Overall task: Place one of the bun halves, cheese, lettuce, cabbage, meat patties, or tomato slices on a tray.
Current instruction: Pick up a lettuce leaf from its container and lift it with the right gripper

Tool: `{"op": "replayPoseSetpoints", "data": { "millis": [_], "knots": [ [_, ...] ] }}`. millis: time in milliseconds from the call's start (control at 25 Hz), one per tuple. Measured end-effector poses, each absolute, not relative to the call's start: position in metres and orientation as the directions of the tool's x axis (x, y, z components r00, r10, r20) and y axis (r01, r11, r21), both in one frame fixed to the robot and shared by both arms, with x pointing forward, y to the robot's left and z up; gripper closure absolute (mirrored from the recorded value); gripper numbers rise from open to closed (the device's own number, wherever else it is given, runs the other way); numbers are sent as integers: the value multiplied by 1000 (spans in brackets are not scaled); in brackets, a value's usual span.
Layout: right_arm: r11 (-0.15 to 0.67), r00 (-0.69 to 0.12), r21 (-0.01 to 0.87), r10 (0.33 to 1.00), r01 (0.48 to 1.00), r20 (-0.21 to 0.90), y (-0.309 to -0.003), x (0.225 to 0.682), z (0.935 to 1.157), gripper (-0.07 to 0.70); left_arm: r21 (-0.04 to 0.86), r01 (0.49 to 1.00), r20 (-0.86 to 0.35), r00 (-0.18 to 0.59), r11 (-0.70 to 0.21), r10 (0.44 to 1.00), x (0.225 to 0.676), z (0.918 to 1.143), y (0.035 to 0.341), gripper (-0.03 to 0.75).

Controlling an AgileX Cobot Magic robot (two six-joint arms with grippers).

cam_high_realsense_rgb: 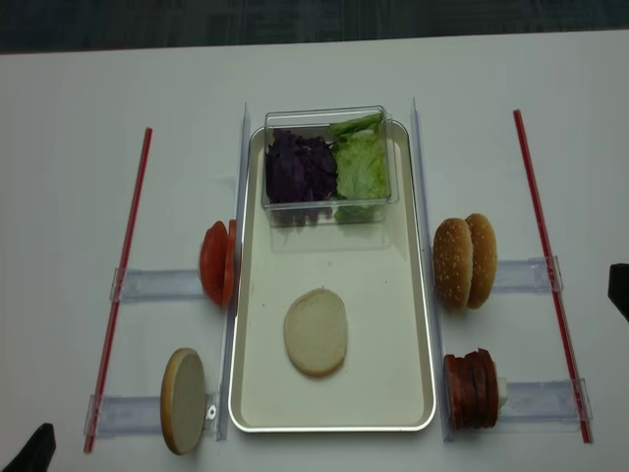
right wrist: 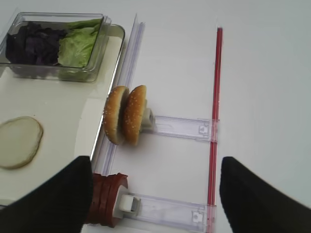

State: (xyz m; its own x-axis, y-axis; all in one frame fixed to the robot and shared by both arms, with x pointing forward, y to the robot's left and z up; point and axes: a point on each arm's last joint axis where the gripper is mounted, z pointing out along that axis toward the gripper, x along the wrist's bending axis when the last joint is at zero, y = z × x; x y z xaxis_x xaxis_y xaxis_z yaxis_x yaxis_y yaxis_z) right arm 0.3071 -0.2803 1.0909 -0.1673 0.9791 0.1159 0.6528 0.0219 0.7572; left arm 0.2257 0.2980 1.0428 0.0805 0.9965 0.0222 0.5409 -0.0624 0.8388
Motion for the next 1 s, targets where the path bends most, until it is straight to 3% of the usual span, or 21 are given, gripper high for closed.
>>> {"op": "replayPoseSetpoints", "data": {
  "millis": [200, 680, 1000],
  "knots": [
    [24, -172, 717, 976, 697, 134, -281, 329, 1094, 75, 839, 542, 21, 62, -51, 998, 226, 1043, 299, 228],
    [81, -232, 663, 962, 744, 143, -276, 385, 1120, 106, 836, 547, 17, 59, -47, 998, 226, 1041, 299, 228],
    [173, -314, 608, 940, 775, 132, -262, 425, 1128, 142, 836, 547, 17, 59, -47, 998, 226, 1041, 299, 228]
  ]
}}
